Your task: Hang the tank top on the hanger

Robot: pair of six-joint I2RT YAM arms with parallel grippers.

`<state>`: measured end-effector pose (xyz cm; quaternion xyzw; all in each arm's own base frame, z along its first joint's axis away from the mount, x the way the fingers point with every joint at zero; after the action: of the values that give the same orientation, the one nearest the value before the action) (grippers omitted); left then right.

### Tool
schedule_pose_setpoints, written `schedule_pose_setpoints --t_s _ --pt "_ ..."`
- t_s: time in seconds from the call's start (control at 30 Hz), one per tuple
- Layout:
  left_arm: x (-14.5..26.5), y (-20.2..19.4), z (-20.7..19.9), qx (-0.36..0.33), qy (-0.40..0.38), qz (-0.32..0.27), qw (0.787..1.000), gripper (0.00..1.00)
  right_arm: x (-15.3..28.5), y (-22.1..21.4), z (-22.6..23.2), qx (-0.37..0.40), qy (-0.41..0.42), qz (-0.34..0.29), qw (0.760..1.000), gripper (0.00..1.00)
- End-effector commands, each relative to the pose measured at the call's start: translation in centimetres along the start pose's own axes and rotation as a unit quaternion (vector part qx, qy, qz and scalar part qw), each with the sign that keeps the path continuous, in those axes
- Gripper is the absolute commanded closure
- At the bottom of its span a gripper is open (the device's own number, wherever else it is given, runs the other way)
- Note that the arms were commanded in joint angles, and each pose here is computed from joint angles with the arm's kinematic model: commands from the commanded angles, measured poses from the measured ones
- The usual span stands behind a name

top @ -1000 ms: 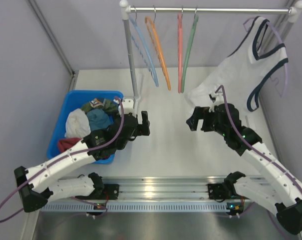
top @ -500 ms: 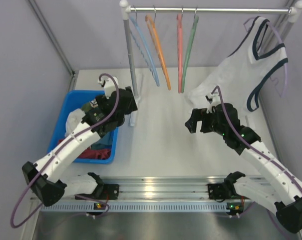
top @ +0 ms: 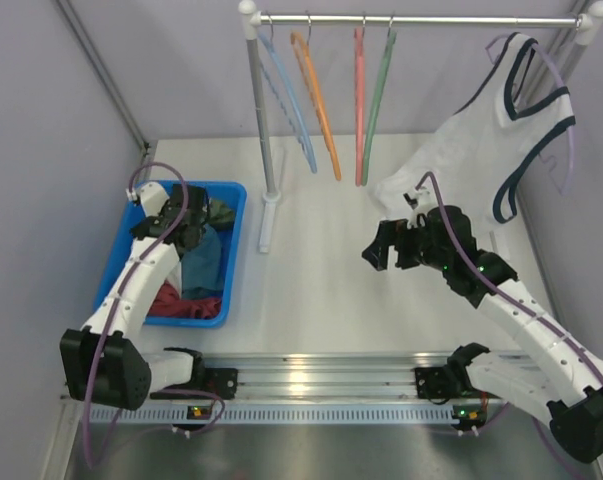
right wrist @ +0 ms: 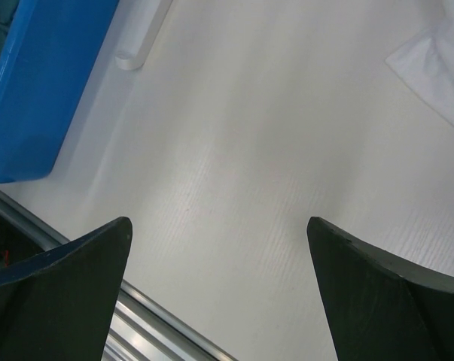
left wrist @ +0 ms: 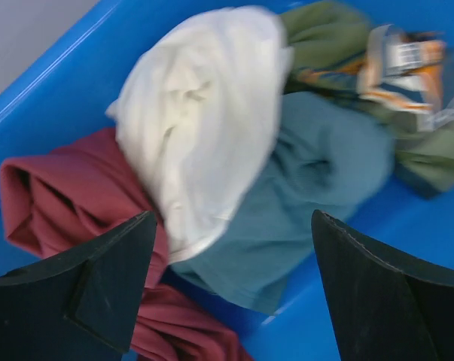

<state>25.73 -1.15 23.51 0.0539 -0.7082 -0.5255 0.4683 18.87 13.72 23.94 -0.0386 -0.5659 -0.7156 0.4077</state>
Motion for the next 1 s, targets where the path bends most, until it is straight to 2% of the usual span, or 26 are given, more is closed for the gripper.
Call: schedule_pose_setpoints --t_s 0.0,0.13,0.27,0.37,0.5,0.53,0.6,0.77,0.97 --pt "-1.9 -0.7 1.5 0.025 0.010 0.015 1.000 0.12 -0.4 0.3 0.7 -0.002 0.028 -0.014 1.000 0.00" --pt "-3.8 -0.9 1.7 0.029 0.030 0.024 0.999 0.14 -0.6 0.1 0.6 -0.002 0.029 -0.010 1.000 0.00" --pt "-5.4 -1.2 2.1 0.034 0.046 0.034 0.998 0.24 -0.7 -0.2 0.4 -0.002 0.027 -0.006 1.000 0.00" --pt "-6.4 -1.6 2.3 0.026 0.055 0.038 0.997 0.37 -0.9 -0.5 0.3 -0.003 0.025 -0.002 1.000 0.00" --pt "-6.7 -1.8 2.2 0.019 0.053 0.044 0.997 0.67 -1.1 -0.6 0.2 -0.004 0.024 0.001 1.000 0.00" --pt "-6.6 -1.7 2.2 0.019 0.049 0.043 0.998 0.84 -1.1 -0.6 0.2 -0.003 0.024 0.000 1.000 0.00" --pt "-6.2 -1.3 2.1 0.019 0.037 0.038 0.998 1.00 -1.1 -0.5 0.3 -0.004 0.026 0.000 1.000 0.00" --pt "-2.8 1.0 2.1 0.010 -0.040 0.040 0.998 1.00 -1.1 0.0 0.5 -0.001 0.029 -0.003 1.000 0.00" --pt "3.3 5.5 2.5 0.026 -0.159 -0.021 0.987 1.00 -1.1 0.8 0.6 0.006 0.025 -0.009 1.000 0.00"
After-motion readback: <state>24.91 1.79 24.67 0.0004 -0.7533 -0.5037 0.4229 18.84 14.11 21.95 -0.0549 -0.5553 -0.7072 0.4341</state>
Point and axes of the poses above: each gripper's point midway between its finger pads, its own x axis back along the fingers, its own z axis along the line the jaws close on, y = z × x, the point moved 8 cm from there along x, back along the fingers, and after that the axes turned 1 degree about x, right-handed, at the moved point
